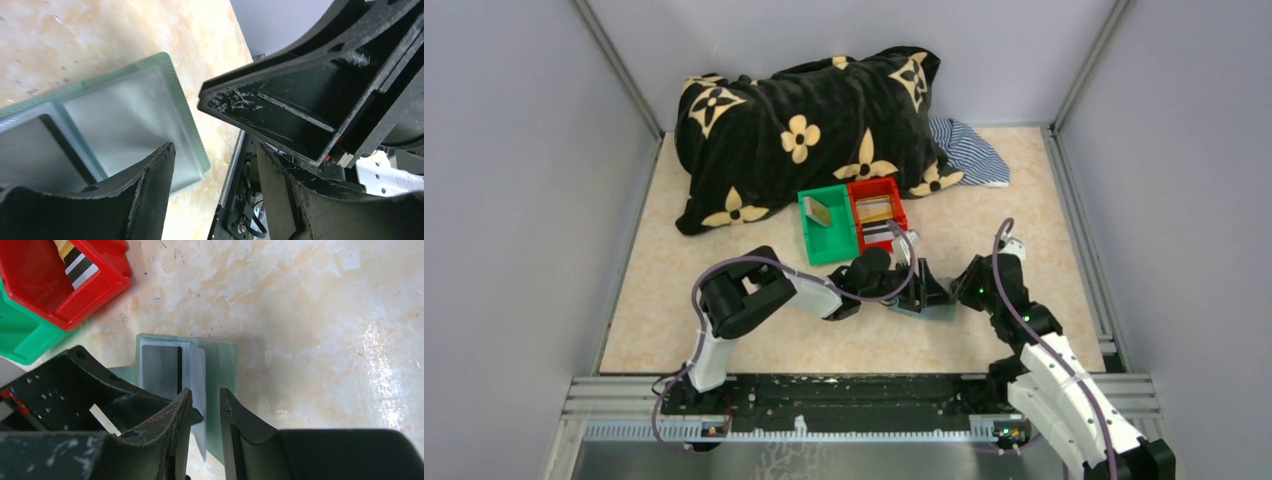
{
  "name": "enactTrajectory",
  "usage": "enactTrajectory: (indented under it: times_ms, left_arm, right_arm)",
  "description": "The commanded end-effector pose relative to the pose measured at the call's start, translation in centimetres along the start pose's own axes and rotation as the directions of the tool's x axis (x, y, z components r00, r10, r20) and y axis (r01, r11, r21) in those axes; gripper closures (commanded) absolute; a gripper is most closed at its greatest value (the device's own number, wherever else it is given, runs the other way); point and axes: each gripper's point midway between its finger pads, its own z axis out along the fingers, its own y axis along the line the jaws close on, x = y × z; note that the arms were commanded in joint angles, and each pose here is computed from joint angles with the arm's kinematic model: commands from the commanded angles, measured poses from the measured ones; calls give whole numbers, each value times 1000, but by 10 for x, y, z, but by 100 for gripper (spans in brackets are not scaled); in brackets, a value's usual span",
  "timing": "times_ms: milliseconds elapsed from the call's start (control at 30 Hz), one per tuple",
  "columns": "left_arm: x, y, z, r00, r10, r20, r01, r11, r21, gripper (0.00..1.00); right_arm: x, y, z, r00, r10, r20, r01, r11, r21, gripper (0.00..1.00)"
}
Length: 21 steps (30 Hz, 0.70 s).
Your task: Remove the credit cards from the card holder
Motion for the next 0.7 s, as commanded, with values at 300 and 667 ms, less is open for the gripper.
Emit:
enactTrajectory:
  times_ms: [300, 667]
  left_arm:
    - [22, 12, 5, 998, -4, -60, 3, 1000, -11, 32]
    - [12, 4, -3, 998, 38, -40, -37, 999, 2, 32]
  right_arm:
    - [-42, 14, -19, 989, 41, 142, -38, 999, -19, 73]
    - [9, 36, 17, 991, -20, -132, 2, 991, -135, 87]
